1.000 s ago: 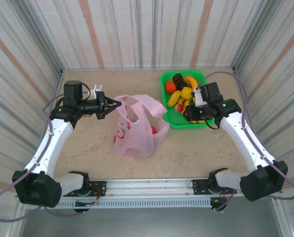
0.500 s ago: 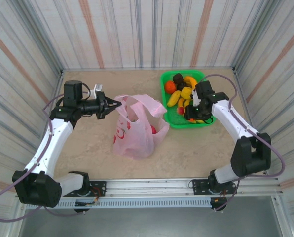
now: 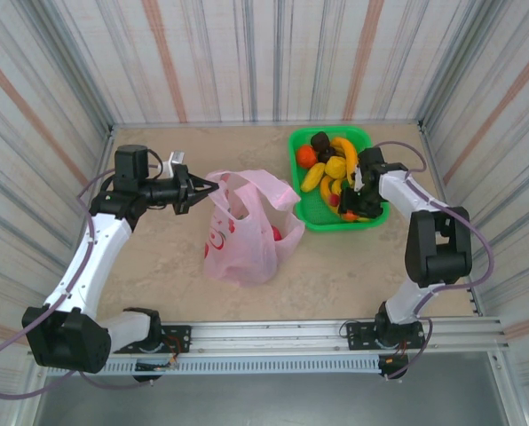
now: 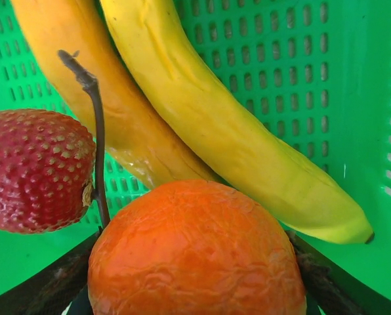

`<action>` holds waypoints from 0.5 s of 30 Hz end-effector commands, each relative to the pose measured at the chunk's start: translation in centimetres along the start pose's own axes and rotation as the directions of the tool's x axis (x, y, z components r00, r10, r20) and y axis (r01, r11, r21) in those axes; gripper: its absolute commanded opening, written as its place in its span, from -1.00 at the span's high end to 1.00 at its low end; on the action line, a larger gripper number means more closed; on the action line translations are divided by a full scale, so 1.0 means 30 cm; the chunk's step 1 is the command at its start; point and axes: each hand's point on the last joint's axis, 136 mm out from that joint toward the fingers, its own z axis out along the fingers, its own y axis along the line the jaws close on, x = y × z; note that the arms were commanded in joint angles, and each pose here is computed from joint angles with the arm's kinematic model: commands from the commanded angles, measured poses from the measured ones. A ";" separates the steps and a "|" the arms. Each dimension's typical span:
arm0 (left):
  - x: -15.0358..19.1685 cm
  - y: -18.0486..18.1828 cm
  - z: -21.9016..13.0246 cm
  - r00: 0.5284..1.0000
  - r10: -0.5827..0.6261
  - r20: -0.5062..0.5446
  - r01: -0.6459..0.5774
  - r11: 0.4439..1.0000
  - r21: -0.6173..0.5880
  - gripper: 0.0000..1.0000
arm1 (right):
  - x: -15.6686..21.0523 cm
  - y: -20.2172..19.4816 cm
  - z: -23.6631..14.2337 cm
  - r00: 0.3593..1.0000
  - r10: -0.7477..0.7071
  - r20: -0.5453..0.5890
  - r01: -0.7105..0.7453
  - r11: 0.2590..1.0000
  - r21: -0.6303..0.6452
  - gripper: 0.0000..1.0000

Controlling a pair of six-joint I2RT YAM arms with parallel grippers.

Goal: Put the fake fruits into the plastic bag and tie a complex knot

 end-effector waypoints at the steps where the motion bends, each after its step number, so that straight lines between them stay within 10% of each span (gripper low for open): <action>1: 0.005 -0.015 -0.014 0.999 0.036 0.005 -0.036 0.999 0.016 1.00 | 0.000 -0.002 0.005 0.999 0.032 -0.009 -0.032 0.999 -0.037 -0.40; 15: 0.002 -0.018 -0.014 0.999 0.038 0.007 -0.038 0.999 0.016 1.00 | 0.037 -0.006 0.008 0.998 0.034 -0.044 -0.037 0.997 -0.070 -0.45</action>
